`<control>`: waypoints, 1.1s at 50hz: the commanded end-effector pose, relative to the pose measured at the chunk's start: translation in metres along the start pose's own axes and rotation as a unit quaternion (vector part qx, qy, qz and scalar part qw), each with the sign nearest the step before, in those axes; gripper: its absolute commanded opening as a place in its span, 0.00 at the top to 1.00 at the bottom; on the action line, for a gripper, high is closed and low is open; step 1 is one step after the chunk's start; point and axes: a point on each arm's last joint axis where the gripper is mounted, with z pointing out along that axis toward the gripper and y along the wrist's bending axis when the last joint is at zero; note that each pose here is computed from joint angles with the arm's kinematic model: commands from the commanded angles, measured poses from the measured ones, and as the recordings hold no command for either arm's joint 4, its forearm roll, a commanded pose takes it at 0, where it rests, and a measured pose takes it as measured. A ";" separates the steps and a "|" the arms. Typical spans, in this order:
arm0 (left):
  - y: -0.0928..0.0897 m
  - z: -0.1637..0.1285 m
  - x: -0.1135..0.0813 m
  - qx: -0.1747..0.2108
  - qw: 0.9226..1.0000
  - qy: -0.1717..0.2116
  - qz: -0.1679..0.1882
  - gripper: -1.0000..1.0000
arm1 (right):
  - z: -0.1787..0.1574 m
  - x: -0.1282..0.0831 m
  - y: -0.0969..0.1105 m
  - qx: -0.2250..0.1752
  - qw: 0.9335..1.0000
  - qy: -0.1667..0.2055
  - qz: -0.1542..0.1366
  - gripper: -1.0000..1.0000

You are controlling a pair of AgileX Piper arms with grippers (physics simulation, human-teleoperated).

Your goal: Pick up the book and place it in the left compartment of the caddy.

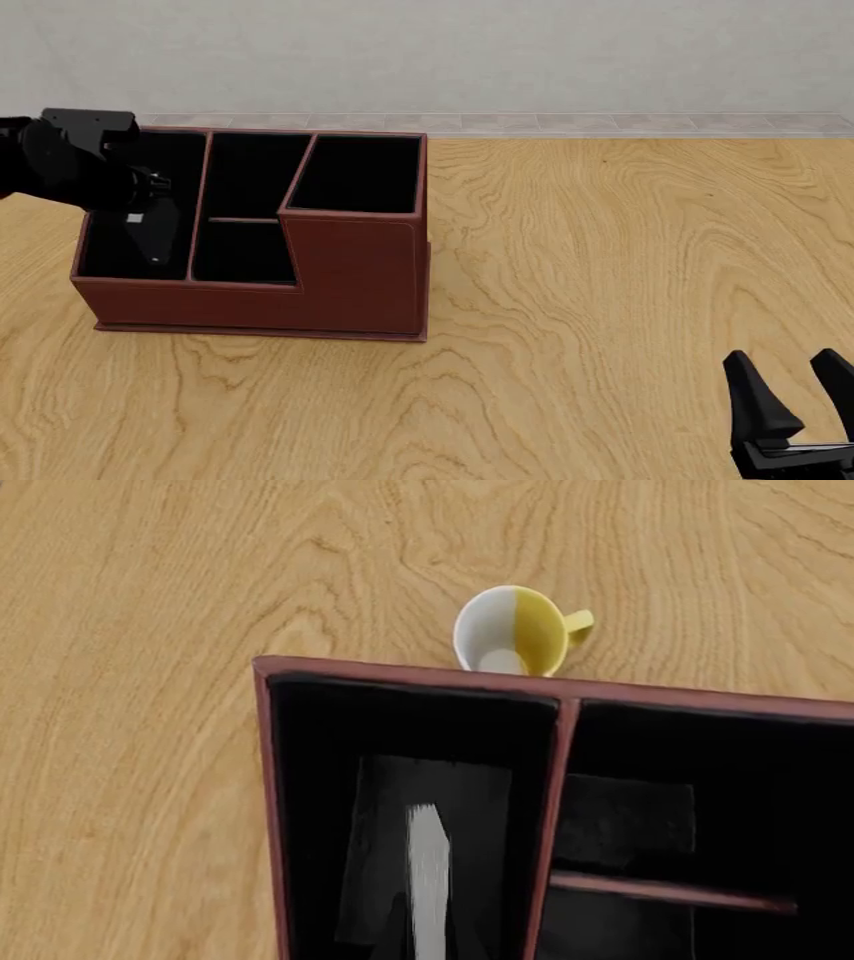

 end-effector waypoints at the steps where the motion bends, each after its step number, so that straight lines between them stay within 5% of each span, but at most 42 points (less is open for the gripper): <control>1: 0.001 0.002 -0.003 -0.002 1.000 -0.009 0.004 1.00 | -0.001 0.000 0.000 0.000 1.000 0.000 0.000 0.00; 55: 0.014 0.030 0.007 -0.014 1.000 -0.003 -0.005 1.00 | -0.001 0.000 0.001 -0.005 1.000 -0.001 -0.002 0.00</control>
